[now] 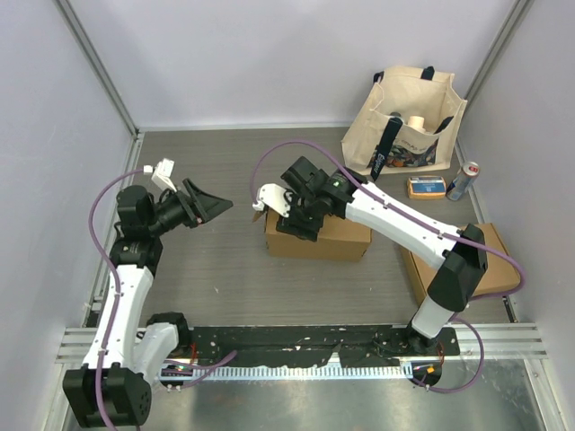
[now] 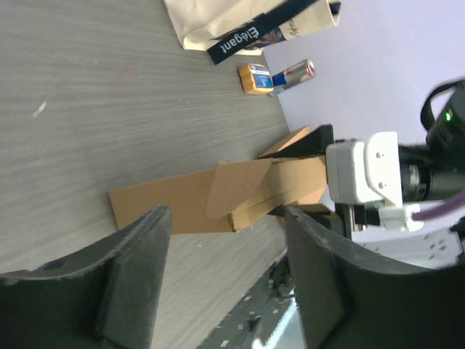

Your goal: Fold the paper box

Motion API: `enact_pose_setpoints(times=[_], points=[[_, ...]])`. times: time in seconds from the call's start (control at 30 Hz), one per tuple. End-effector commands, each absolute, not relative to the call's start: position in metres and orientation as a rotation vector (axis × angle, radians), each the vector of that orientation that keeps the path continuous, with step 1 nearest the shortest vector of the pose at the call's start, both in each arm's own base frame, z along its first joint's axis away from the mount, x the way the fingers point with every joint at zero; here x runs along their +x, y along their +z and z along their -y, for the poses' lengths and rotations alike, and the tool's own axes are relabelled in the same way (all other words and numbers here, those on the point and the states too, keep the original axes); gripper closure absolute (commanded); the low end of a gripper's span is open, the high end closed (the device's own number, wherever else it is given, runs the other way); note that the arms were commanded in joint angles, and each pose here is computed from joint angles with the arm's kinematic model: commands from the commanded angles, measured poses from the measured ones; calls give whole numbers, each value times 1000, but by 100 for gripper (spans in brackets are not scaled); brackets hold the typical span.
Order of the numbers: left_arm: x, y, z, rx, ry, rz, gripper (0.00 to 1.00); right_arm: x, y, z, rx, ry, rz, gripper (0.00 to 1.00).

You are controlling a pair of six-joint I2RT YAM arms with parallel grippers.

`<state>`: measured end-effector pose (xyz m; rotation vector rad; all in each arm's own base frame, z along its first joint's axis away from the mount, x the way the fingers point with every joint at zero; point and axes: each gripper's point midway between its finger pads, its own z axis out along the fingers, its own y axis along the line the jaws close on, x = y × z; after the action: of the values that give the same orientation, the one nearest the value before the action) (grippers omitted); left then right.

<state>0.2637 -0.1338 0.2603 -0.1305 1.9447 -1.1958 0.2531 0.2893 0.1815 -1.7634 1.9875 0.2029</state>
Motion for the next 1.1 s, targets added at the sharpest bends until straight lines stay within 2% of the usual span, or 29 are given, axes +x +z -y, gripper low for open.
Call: enact_pose_setpoints(times=[0.0,0.07,0.1,0.17,0.23,0.27,0.43,0.53,0.6,0.73,0.83,0.97,1.07], points=[[263,286,156,126,-1212,-1790,52,245,173,-304,-1696,341,-2044,62],[266,282,160,138,-1187,-1793,51,243,167,-309,-1692,375,-2038,62],[261,281,170,179,-1203,-1794,44,243,166,-310,-1687,380,-2043,62],[258,278,185,241,-1199,-1806,37,245,163,-309,-1679,366,-2045,62],[257,284,193,285,-1183,-1806,39,247,163,-306,-1673,353,-2042,62],[258,272,196,269,-1145,-1861,45,247,166,-307,-1664,366,-2033,62],[266,257,195,312,-971,-1932,51,248,175,-311,-1639,425,-1998,62],[272,254,193,295,-895,-1942,51,246,174,-310,-1641,432,-2001,62],[274,255,193,294,-855,-1947,45,246,174,-309,-1643,434,-1998,62],[278,256,199,325,-844,-1960,40,247,175,-307,-1637,435,-1990,62],[282,247,210,368,-843,-2011,42,247,178,-308,-1631,441,-1975,63],[288,239,213,354,-821,-2060,56,250,178,-309,-1627,435,-1964,63],[288,240,216,357,-836,-2059,57,248,177,-309,-1631,438,-1966,64]])
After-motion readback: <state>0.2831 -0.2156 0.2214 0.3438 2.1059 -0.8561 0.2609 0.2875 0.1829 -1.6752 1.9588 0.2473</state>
